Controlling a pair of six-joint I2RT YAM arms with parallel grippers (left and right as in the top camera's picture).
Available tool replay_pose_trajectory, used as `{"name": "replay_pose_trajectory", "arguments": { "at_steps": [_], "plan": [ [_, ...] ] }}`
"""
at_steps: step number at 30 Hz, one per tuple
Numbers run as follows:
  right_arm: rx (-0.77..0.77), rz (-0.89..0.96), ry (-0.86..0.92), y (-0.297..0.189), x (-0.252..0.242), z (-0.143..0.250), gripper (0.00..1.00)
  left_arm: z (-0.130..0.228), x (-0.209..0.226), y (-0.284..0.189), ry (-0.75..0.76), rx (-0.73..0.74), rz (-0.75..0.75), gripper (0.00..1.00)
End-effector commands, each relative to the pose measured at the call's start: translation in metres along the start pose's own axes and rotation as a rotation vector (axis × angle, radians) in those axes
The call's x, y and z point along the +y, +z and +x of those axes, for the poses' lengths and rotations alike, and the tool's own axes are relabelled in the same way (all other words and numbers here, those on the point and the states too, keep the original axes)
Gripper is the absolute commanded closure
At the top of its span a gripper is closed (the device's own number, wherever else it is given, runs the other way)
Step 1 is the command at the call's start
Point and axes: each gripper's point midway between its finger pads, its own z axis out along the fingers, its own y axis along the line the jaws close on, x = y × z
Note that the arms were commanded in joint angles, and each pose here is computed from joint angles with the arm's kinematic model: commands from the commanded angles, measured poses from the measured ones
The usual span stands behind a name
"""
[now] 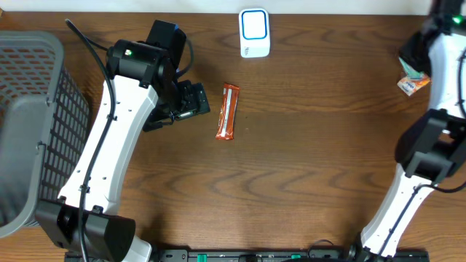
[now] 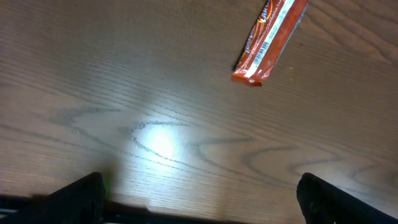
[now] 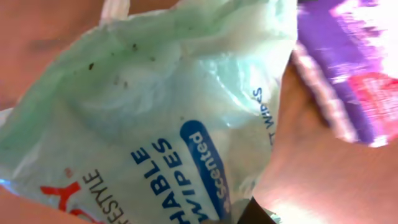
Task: Scan the item barcode
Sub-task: 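Carry the green wipes pack right and set it beside the others, then reach the right gripper to the orange bar and grasp it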
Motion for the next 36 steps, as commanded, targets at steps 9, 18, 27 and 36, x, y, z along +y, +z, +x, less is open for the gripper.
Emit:
{"name": "replay_pose_trajectory", "arguments": {
  "at_steps": [9,18,27,36],
  "plan": [
    [0.111,-0.120,-0.084,0.004,-0.014,0.013,0.32,-0.001,0.002,0.001,-0.001,0.003,-0.010,0.02],
    [0.127,-0.515,-0.187,-0.114,0.065,0.036,0.27,-0.001,0.002,0.001,-0.001,0.002,-0.009,0.02],
    [0.364,-0.740,-0.409,-0.180,0.135,0.142,0.15,-0.001,0.002,0.001,-0.001,0.002,-0.009,0.02],
    [0.468,-0.637,-0.684,-0.180,0.182,0.262,0.16,-0.001,0.002,0.001,-0.001,0.003,-0.009,0.02]
  ]
}}
